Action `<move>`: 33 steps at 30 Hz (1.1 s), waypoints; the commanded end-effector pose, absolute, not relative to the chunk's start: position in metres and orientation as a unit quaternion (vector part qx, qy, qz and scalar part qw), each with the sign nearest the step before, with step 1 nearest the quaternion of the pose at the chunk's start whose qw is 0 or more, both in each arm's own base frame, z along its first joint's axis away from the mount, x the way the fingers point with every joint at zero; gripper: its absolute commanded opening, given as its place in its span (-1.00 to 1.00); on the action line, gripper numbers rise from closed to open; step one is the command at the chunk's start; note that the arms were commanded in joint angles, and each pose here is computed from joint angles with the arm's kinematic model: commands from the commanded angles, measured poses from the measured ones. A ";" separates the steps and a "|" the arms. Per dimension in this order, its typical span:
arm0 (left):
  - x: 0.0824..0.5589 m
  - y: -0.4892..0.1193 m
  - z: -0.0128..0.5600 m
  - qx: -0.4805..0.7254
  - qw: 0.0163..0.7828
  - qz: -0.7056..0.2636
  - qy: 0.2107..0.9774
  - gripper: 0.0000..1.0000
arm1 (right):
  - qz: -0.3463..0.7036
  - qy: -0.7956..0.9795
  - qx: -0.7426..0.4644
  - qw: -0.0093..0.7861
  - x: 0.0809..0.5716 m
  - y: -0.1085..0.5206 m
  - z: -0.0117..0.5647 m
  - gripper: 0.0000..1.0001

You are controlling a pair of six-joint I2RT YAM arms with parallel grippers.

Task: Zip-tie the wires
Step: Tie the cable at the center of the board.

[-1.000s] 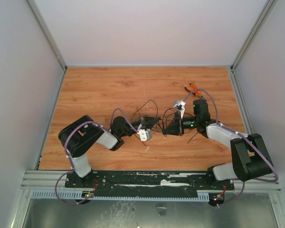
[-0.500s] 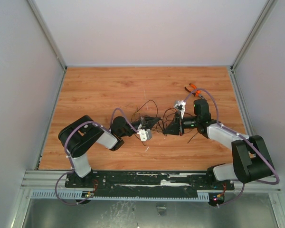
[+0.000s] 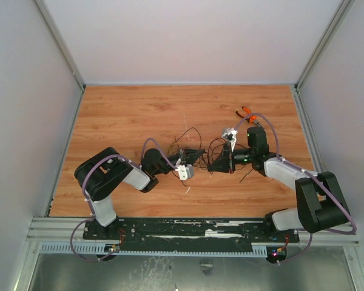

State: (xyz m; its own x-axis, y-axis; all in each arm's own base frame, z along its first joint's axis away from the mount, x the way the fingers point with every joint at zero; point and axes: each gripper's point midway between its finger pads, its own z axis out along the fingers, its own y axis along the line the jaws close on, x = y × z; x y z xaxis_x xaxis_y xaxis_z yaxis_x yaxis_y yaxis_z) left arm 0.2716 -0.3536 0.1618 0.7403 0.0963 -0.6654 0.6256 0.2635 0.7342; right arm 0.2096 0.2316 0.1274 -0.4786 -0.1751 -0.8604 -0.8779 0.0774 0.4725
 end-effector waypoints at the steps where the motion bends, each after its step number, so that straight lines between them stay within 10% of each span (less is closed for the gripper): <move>1: 0.269 -0.355 0.172 0.569 0.746 -0.178 0.297 -1.00 | 0.554 0.656 -0.400 0.320 0.212 0.232 0.130 -1.00; 33: 0.267 -0.357 0.169 0.573 0.743 -0.179 0.297 -1.00 | 0.559 0.647 -0.403 0.325 0.216 0.234 0.138 -1.00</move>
State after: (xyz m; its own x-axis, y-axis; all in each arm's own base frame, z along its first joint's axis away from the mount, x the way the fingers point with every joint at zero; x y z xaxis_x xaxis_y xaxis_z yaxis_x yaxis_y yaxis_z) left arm 0.2695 -0.3553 0.1620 0.7414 0.0918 -0.6648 0.6265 0.2604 0.7346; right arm 0.2127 0.2332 0.1286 -0.4889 -0.1695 -0.8557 -0.8721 0.0727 0.4839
